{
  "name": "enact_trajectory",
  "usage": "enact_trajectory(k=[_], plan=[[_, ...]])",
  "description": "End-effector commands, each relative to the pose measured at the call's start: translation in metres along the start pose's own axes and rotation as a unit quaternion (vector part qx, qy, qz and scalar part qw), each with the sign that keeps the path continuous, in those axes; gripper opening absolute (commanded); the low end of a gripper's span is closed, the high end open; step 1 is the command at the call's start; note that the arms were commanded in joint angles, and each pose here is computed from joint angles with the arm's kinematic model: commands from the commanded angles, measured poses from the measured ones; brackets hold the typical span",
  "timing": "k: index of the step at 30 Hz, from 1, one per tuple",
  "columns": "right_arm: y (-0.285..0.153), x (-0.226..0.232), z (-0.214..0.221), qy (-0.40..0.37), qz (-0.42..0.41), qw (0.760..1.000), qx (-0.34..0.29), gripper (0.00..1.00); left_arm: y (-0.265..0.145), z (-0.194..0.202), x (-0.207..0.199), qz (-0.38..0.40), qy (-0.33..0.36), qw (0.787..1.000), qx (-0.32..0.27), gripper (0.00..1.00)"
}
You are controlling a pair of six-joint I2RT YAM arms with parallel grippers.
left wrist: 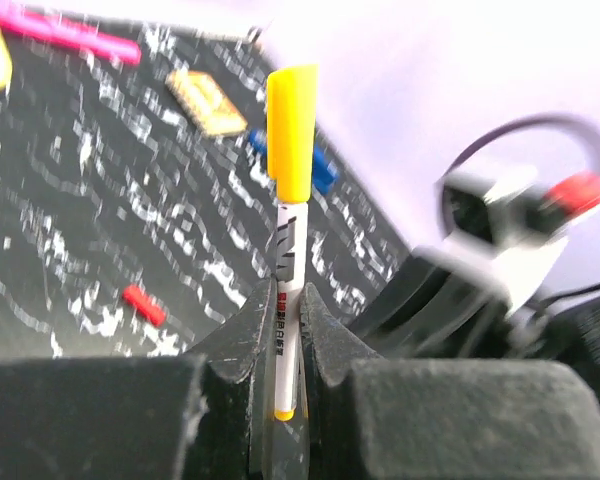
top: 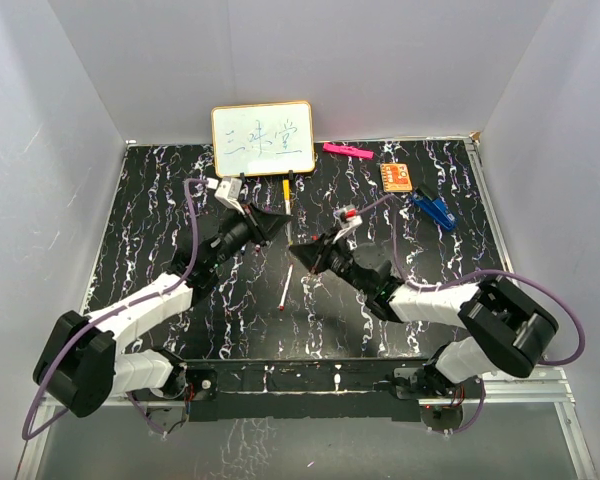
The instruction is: Insert the pens into the pen caps
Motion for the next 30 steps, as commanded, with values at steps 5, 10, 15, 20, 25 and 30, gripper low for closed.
enact_trajectory(k=[5, 10, 15, 20, 25, 30], plan=[[-0.008, 0.004, 0.031, -0.003, 0.005, 0.997, 0.078, 0.0, 0.002, -0.039, -0.038, 0.069, 0.036, 0.994, -0.077, 0.0], [-0.004, 0.0, 0.021, -0.021, 0.044, 0.996, 0.074, 0.12, -0.007, -0.037, -0.033, 0.042, 0.066, 0.995, -0.07, 0.0], [-0.002, -0.008, -0.003, -0.066, 0.117, 0.989, 0.056, 0.6, -0.02, -0.033, -0.026, 0.012, 0.101, 0.993, -0.06, 0.0], [-0.006, -0.002, -0.044, -0.109, 0.137, 0.985, 0.012, 0.98, -0.035, -0.028, -0.027, 0.024, 0.145, 0.988, -0.044, 0.0], [-0.019, 0.02, -0.095, -0.14, 0.085, 0.985, -0.058, 0.98, -0.043, -0.024, -0.031, 0.049, 0.167, 0.984, -0.021, 0.0], [-0.032, 0.034, -0.127, -0.144, 0.052, 0.981, -0.117, 0.98, -0.043, -0.018, -0.034, 0.079, 0.166, 0.983, 0.012, 0.0]])
Point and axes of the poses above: each gripper's point midway between its finger pads, its own y axis out along the fingers, its own x axis along the line the jaws close on, z = x × y, the point moved 9 cm from there along -y, back along the fingers, and after that the axes turned 13 degrees about -y, right-handed, at the moved point
